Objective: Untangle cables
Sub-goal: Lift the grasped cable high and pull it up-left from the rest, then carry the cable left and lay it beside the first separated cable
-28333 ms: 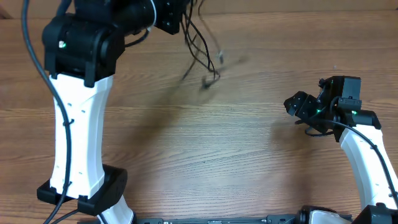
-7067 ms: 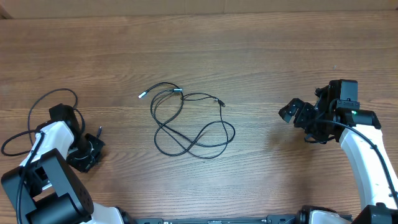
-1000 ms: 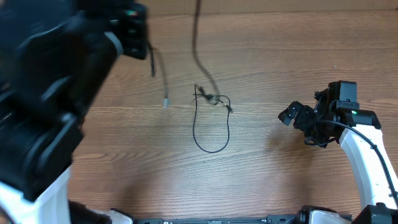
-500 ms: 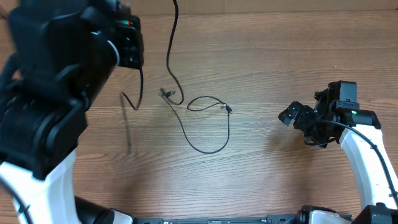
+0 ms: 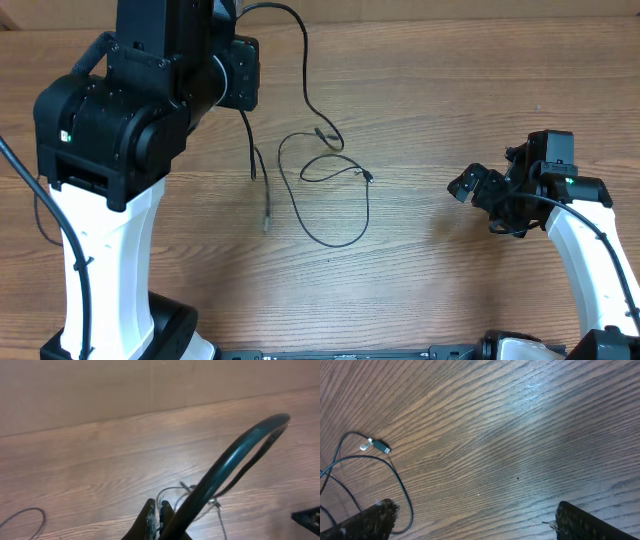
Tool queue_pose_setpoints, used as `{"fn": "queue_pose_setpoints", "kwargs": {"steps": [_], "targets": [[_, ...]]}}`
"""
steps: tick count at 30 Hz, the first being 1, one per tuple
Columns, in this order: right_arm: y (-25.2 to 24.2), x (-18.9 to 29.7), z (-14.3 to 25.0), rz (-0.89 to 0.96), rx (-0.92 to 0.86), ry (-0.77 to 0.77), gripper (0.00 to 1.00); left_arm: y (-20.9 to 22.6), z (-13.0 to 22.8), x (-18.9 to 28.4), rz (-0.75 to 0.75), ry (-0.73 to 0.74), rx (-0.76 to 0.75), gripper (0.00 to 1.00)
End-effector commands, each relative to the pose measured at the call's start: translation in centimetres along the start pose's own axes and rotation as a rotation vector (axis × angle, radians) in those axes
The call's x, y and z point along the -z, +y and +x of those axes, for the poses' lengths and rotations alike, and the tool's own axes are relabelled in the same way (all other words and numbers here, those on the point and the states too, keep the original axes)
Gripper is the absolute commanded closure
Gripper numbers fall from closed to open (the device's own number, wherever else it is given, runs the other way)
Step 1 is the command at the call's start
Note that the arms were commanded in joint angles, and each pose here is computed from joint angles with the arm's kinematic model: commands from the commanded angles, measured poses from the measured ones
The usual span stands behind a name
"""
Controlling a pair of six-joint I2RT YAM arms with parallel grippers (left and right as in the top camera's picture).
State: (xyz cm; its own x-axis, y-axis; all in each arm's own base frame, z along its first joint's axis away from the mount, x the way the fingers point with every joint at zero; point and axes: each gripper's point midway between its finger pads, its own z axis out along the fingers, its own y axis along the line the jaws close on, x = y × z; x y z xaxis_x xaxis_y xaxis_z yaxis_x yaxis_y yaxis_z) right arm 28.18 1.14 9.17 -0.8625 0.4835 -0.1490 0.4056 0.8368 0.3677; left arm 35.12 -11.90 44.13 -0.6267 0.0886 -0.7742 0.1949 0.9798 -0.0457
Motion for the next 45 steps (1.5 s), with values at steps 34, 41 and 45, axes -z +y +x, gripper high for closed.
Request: {"fn": "queue_pose_setpoints", "kwargs": {"steps": [34, 41, 45], "targets": [[0.2, -0.2, 0.1, -0.001, 0.011, 0.006, 0.0, 24.7, 2.1, 6.8, -1.03, -0.106, 0.495, 0.96], [0.2, -0.2, 0.1, -0.001, 0.011, 0.006, 0.0, 32.2, 3.8, 9.6, -1.057, -0.197, 0.741, 0.96], [0.2, -0.2, 0.1, -0.001, 0.011, 0.006, 0.0, 33.2, 4.8, 8.7, -0.928, -0.177, 0.818, 0.96]]}}
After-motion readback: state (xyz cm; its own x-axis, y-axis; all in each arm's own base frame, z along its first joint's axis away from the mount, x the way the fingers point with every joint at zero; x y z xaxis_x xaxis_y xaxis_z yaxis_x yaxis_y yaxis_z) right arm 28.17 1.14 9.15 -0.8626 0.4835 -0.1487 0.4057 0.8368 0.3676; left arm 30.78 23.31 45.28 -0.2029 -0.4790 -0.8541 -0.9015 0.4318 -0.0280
